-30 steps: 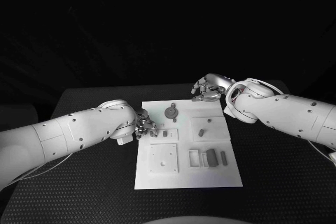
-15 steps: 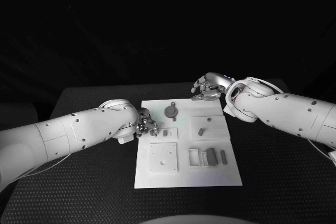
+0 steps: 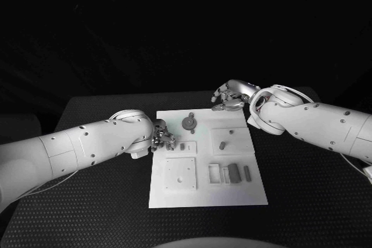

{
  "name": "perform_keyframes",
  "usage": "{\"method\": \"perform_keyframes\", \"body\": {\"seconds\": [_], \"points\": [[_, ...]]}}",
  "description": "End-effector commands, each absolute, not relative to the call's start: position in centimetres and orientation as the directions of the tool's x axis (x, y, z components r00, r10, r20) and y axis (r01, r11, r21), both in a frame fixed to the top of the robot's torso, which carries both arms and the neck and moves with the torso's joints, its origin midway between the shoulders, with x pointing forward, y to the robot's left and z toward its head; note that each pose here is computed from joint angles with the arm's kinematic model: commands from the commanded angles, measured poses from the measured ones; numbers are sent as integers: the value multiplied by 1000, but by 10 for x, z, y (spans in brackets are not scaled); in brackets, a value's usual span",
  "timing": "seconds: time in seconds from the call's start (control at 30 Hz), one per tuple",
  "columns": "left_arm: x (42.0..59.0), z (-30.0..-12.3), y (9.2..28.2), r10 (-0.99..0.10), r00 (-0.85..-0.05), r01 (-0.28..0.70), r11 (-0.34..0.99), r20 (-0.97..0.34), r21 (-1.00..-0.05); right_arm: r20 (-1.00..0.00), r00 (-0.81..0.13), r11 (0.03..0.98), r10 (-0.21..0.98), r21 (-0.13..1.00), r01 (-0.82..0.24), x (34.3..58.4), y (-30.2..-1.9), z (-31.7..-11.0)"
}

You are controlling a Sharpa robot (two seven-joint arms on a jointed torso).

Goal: Assemble the parts on the task board

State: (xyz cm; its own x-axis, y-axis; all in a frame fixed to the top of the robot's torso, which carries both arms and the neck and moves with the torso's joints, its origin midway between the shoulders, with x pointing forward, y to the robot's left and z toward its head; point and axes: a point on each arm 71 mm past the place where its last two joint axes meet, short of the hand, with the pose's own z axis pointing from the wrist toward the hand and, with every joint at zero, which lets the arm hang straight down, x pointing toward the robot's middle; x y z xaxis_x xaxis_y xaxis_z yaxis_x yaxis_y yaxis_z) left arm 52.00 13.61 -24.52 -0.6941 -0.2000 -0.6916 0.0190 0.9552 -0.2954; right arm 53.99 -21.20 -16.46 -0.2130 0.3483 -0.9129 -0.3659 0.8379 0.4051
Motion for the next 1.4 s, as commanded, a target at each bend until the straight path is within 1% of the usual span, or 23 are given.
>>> {"method": "perform_keyframes", "body": {"seconds": [0.03, 0.23, 0.83, 1.13, 1.2, 1.27, 1.3, 1.33, 1.4], "points": [[516, -250, 131, -181, -710, 37, 955, -680, -293, -913, -224, 833, 341, 404, -377, 539, -210, -165], [515, -251, 131, -174, -723, 39, 956, -668, -291, -913, -224, 833, 341, 404, -377, 540, -210, -165], [517, -251, 135, -206, -714, 13, 952, -669, -306, -913, -223, 833, 342, 404, -377, 540, -211, -165], [519, -249, 143, -232, -694, 1, 946, -682, -323, -913, -222, 834, 342, 404, -377, 540, -211, -165], [519, -248, 145, -250, -690, -8, 941, -679, -339, -913, -222, 834, 342, 404, -377, 540, -211, -165], [518, -248, 147, -276, -704, -18, 928, -654, -372, -913, -222, 834, 342, 404, -376, 540, -211, -165], [518, -248, 149, -311, -710, -44, 915, -632, -401, -913, -221, 834, 342, 404, -375, 540, -212, -165], [519, -246, 150, -337, -699, -60, 906, -630, -418, -913, -220, 834, 344, 404, -374, 540, -212, -165], [522, -240, 151, -355, -686, -55, 896, -635, -441, -913, -219, 835, 345, 405, -373, 540, -213, -165]]}}
